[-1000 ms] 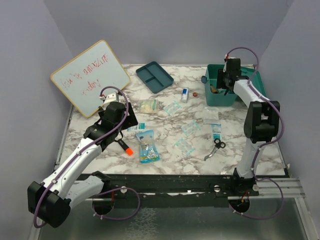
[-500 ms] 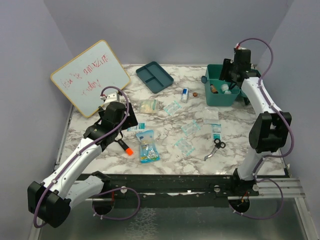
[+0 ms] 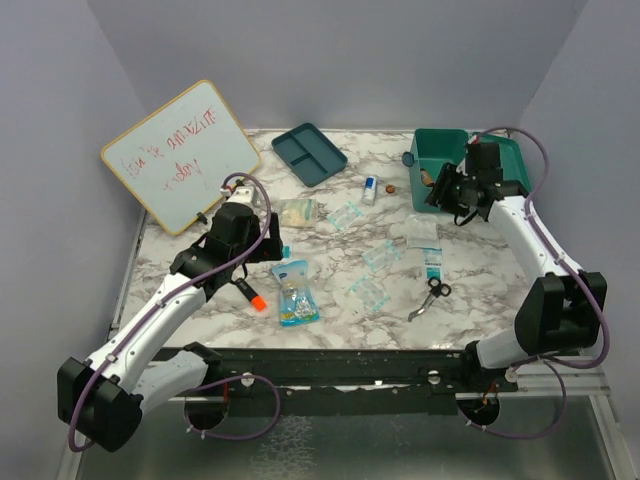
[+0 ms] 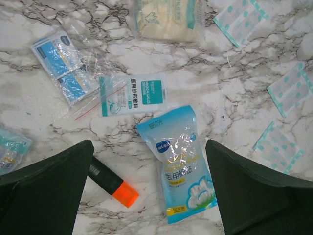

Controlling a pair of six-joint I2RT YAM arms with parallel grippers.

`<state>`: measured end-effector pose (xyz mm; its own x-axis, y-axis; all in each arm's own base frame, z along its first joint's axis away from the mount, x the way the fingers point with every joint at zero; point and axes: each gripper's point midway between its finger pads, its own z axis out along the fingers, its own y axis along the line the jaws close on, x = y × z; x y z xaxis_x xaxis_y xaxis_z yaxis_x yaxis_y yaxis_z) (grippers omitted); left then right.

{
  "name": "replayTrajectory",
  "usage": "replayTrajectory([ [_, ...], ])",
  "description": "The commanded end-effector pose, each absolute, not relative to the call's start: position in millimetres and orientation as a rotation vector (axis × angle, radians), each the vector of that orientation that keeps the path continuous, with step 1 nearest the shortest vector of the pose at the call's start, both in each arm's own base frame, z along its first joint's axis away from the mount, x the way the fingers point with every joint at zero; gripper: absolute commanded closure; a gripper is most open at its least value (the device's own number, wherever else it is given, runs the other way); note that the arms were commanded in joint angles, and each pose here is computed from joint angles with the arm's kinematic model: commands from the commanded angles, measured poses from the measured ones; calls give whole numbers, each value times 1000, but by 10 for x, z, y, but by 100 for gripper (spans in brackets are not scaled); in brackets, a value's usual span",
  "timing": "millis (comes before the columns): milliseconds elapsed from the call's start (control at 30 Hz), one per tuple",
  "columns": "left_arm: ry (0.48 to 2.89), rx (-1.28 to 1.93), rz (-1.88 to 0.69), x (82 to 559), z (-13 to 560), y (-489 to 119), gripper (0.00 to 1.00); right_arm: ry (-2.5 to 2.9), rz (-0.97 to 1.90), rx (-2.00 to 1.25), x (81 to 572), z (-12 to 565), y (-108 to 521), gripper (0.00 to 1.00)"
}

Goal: Organize the medicine kit
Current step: Place the pill bottle in the medicine box.

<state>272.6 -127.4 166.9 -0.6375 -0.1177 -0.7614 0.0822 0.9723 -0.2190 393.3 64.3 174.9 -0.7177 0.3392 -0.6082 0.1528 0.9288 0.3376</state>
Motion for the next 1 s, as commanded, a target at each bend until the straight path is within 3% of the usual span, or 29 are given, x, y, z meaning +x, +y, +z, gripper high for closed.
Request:
replayTrajectory([
  [0, 2218, 137, -361, 2675, 1741, -1402, 1, 2387, 386, 366, 3681, 1582, 740, 49],
  [567, 2221, 191, -395, 2640, 1700, -1460, 1, 2395, 83, 426, 3898, 762, 379, 48],
  [967, 2211, 189, -398, 2639, 1729, -1458, 1, 2489, 60, 455, 3859, 366, 386, 49],
])
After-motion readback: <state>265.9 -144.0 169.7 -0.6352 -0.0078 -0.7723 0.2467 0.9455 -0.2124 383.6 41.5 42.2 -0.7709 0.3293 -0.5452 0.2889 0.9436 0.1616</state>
